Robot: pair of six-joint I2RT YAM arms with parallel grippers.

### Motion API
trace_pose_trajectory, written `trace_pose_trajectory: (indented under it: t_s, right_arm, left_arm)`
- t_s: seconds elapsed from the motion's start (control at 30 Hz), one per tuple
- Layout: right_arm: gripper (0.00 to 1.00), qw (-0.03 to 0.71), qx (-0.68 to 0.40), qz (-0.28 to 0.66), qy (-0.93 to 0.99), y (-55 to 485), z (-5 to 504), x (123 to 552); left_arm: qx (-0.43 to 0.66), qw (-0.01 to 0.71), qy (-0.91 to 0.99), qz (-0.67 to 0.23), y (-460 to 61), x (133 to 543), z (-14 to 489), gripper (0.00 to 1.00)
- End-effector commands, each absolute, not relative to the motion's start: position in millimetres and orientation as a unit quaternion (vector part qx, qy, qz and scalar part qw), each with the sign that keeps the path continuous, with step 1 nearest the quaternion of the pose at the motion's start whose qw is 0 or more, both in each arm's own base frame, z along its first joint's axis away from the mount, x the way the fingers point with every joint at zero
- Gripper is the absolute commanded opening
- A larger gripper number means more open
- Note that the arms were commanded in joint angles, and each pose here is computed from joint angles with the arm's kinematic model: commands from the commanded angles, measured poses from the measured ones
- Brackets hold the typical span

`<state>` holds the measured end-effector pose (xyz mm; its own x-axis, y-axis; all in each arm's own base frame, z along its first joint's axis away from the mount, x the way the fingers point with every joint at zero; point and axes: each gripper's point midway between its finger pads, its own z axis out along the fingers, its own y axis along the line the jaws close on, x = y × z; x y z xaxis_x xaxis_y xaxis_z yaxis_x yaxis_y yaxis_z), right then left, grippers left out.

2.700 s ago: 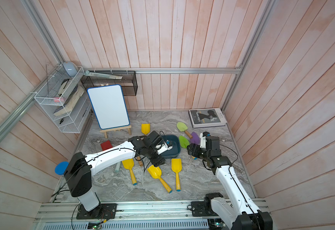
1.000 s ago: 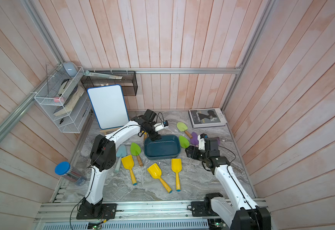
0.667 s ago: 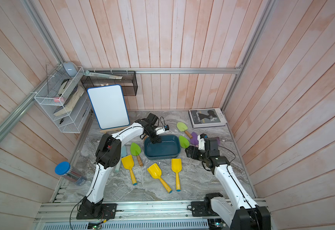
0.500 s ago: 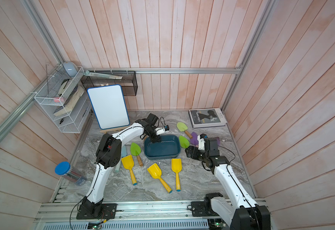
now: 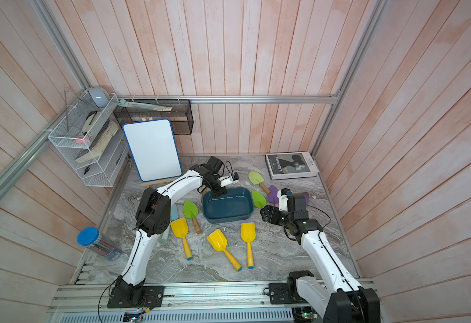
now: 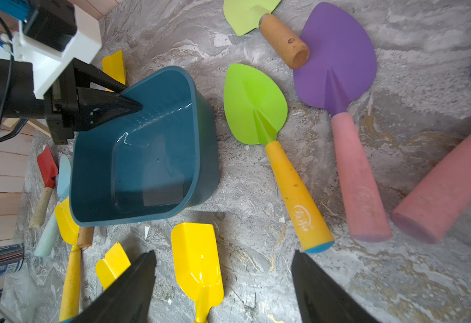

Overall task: Put the shovel into the storage box
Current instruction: Adjust the storage box at the center of the board.

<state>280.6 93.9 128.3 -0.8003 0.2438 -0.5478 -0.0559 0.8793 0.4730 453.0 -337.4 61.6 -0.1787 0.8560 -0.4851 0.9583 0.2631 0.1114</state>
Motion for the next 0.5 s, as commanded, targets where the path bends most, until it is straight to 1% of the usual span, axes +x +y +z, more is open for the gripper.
trace_pose_trajectory:
  t_s: [0.0,0.03,0.1,0.33,0.47]
  right_arm:
    - [0.82,0.316,0.045,0.230,0.919,91.6,126.1,277.4]
    - [0.82,0.318,0.044,0.230,0.919,91.2,127.4,277.8]
    - [0.82,0.317,0.044,0.228,0.919,90.9,126.8,277.3]
    - [0.82,0.320,0.045,0.228,0.918,90.8,130.5,278.1]
    - [0.82,0.323,0.044,0.229,0.917,90.5,132.6,277.9]
  left_arm:
    - [0.594,0.208,0.767,-0.121,-335.9,448.3,46.3,0.12]
    - [0.595,0.206,0.768,-0.122,-336.4,447.7,46.0,0.10]
    - [0.595,0.200,0.768,-0.125,-336.5,446.2,43.8,0.00]
    - [0.584,0.194,0.778,-0.128,-336.7,447.3,46.3,0.00]
    - [0.554,0.206,0.799,-0.110,-332.8,457.4,57.5,0.00]
